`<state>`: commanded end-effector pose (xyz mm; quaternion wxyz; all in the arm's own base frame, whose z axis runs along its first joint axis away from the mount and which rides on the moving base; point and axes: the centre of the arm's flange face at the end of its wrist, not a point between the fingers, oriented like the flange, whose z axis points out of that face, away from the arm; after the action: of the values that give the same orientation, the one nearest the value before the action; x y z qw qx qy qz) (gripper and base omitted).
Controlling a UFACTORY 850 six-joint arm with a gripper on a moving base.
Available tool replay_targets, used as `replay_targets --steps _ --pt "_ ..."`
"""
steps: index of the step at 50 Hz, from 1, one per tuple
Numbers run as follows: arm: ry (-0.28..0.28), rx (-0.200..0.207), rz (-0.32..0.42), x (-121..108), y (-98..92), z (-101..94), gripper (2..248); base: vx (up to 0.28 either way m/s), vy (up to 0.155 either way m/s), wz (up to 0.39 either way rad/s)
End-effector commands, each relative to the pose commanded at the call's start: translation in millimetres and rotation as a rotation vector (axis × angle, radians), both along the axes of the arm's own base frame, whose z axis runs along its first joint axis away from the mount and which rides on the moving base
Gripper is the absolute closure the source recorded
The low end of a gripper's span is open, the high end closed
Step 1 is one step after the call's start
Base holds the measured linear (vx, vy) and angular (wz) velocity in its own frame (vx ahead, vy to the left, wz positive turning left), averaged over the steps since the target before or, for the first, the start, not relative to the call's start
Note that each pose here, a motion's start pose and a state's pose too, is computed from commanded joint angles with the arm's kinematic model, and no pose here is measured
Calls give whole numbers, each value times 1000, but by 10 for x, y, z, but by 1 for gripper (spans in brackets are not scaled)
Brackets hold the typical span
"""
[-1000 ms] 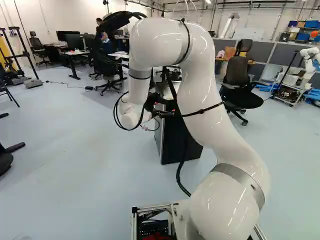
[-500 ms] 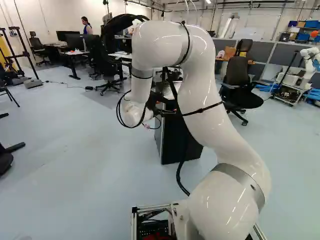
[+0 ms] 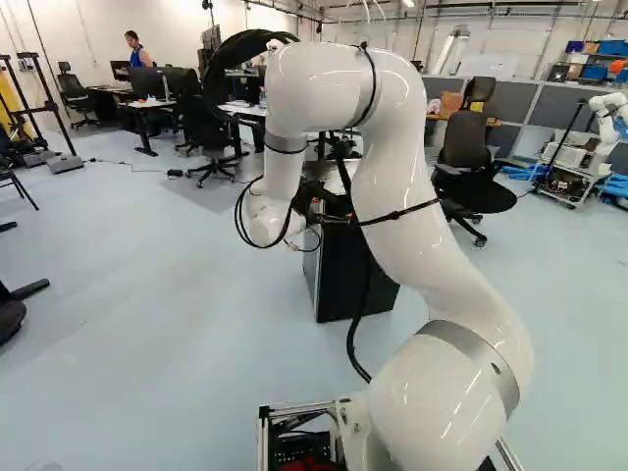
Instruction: Grab a drink from the fridge
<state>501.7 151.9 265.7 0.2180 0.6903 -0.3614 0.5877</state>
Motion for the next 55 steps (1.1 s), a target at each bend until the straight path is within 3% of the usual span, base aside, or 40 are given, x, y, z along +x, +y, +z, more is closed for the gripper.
replay_targets --steps 29,55 --pt "-2 1 -17 40 -76 -1 3 0 0 0" --pt "16 -2 -27 -108 -97 2 3 0 0 0"
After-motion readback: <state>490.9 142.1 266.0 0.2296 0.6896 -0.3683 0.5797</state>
